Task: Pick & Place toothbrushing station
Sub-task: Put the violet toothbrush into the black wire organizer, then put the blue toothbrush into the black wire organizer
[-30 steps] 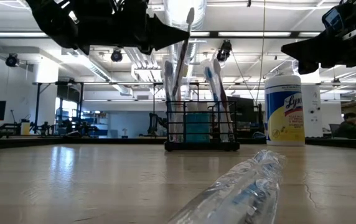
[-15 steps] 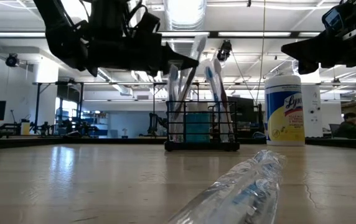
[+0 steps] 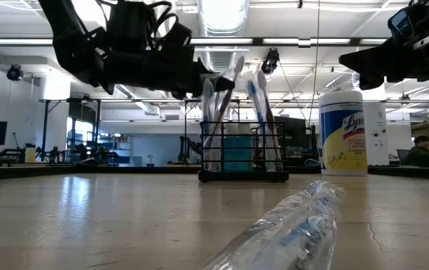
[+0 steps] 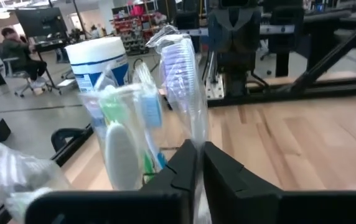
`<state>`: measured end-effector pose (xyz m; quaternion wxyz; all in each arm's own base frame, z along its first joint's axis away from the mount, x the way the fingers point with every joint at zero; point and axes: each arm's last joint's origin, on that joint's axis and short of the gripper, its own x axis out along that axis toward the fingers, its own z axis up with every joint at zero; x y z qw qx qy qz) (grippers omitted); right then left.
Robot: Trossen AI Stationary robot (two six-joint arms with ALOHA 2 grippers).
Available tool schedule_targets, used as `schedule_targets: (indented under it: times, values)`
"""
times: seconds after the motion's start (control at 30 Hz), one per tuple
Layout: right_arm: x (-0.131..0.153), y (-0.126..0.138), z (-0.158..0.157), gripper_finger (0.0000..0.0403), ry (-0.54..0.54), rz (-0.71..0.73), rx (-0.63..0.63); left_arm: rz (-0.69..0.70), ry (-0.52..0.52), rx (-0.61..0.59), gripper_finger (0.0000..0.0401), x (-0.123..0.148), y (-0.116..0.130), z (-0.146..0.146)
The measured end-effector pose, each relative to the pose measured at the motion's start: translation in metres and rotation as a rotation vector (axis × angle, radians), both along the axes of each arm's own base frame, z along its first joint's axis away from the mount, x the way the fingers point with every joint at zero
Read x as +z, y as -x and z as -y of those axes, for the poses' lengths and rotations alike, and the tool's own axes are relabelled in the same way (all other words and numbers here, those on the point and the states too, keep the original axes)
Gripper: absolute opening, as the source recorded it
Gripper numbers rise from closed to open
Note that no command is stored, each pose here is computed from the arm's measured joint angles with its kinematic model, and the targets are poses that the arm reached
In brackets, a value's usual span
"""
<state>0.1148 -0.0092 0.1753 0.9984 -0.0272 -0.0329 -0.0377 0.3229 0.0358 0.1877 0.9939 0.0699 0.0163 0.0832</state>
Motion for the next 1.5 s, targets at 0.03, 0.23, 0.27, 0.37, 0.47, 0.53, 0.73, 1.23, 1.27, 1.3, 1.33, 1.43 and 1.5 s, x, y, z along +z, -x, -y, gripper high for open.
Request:
schedule_targets:
  times: [0.03,0.23,0.27,0.37,0.47,0.53,0.73,1.23,1.27,1.3,1.33,1.43,1.5]
  values:
    - [0.0,0.0,0.0,0.0008,0.0,-0.002,0.0,0.006,0.005,0.0,0.0026,0.002,0.001,0.0]
    - [0.0,0.0,0.0,0.0008,0.0,-0.002,0.0,0.009,0.019,0.0,0.0069,0.012,0.006,0.001]
    - [0.0,0.0,0.0,0.0008,0.0,-0.002,0.0,-0.004,0.028,0.004,0.0077,0.013,0.007,0.0]
    - [0.0,0.0,0.0,0.0008,0.0,-0.002,0.0,-0.043,0.034,0.008,0.0101,0.015,0.009,0.0]
    - [0.0,0.0,0.0,0.0008,0.0,-0.002,0.0,-0.032,0.033,0.008,0.0126,0.021,0.012,0.0]
    - [0.0,0.0,0.0,0.0008,0.0,-0.003,0.0,-0.003,0.028,0.007,0.0141,0.03,0.016,0.001]
    - [0.0,0.0,0.0,0.0008,0.0,-0.002,0.0,0.092,0.016,0.005,0.0169,0.061,0.029,0.002]
    - [0.0,0.0,0.0,0.0008,0.001,0.002,0.0,-0.126,-0.044,-0.008,0.0008,0.084,0.003,0.001]
    - [0.0,0.0,0.0,0.0008,0.001,0.001,0.0,-0.133,-0.043,-0.008,0.0005,0.084,0.003,0.001]
    - [0.0,0.0,0.0,0.0008,0.001,0.001,0.0,-0.14,-0.043,-0.008,0.0004,0.082,0.002,0.001]
    - [0.0,0.0,0.0,0.0008,0.001,-0.001,0.0,-0.144,-0.042,-0.008,0.0005,0.081,0.002,0.001]
    - [0.0,0.0,0.0,0.0008,0.001,-0.003,0.0,-0.186,-0.037,-0.01,0.0005,0.076,0.002,0.001]
    - [0.0,0.0,0.0,0.0008,0.001,-0.003,0.0,-0.213,-0.03,-0.01,0.0003,0.074,0.003,0.001]
